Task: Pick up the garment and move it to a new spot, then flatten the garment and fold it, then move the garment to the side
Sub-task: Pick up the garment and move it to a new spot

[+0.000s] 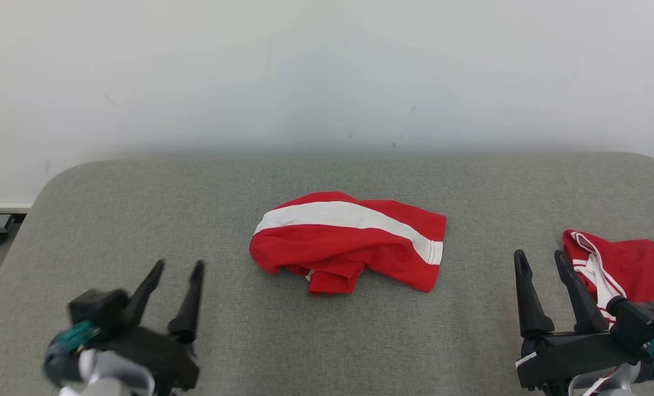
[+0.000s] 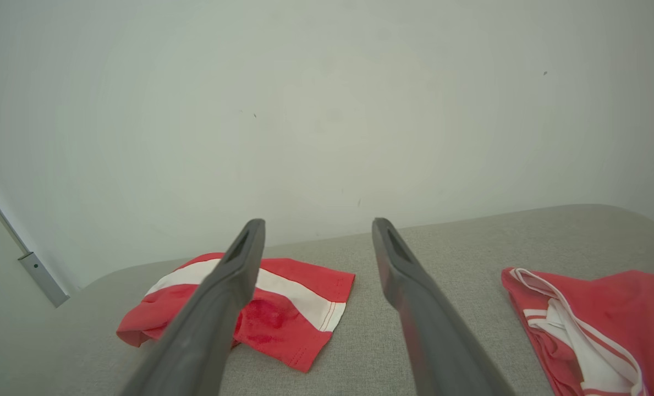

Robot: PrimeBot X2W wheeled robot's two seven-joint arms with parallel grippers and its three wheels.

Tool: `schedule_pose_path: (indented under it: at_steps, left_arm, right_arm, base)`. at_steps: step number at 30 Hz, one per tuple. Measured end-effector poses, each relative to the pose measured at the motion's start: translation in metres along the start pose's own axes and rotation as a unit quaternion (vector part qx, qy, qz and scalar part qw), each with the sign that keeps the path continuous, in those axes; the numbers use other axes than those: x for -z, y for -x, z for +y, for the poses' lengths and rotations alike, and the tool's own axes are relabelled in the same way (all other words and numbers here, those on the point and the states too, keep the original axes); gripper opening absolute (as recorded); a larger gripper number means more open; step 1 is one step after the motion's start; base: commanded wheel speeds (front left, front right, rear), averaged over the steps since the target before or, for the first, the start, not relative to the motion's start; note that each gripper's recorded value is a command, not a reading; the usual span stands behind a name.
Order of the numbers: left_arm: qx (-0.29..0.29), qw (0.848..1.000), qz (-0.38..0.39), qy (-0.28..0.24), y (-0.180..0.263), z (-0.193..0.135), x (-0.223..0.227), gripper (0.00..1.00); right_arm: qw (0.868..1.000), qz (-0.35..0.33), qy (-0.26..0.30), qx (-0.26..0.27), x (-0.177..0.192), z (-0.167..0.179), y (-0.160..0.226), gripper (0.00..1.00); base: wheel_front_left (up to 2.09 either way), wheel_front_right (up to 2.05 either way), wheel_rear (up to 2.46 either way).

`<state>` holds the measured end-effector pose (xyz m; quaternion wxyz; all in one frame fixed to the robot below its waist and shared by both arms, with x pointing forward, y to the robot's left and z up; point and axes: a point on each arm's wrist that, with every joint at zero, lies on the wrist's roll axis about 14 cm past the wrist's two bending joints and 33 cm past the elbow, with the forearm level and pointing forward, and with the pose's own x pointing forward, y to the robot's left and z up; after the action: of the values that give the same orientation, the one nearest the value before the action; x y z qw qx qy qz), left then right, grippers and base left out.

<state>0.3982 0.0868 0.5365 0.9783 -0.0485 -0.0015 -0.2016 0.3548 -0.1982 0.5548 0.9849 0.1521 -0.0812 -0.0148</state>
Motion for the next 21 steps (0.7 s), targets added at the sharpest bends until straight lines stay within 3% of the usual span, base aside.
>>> schedule_pose_path:
  at_steps: [5,10,16,21]
  left_arm:
    - [-0.097,0.993,-0.012,0.07,0.022,0.041,0.014,1.0]
    - [-0.161,0.975,-0.045,0.144,0.037,0.057,0.013,1.0]
    - [-0.171,0.965,-0.071,0.186,0.042,0.049,0.006,1.0]
    - [-0.123,0.979,-0.046,0.155,0.041,0.024,0.014,1.0]
  right_arm:
    - [1.0,0.001,-0.002,0.007,0.001,-0.003,0.001,1.0]
    - [1.0,-0.002,-0.003,0.022,-0.001,-0.01,0.004,1.0]
    - [0.999,0.005,-0.002,0.032,0.003,-0.016,0.009,1.0]
    - [0.999,0.013,0.0,0.034,0.008,-0.018,0.01,1.0]
  base:
    - [0.0,0.0,0.0]
    - [0.0,0.0,0.0]
    - [0.0,0.0,0.0]
    - [0.0,0.0,0.0]
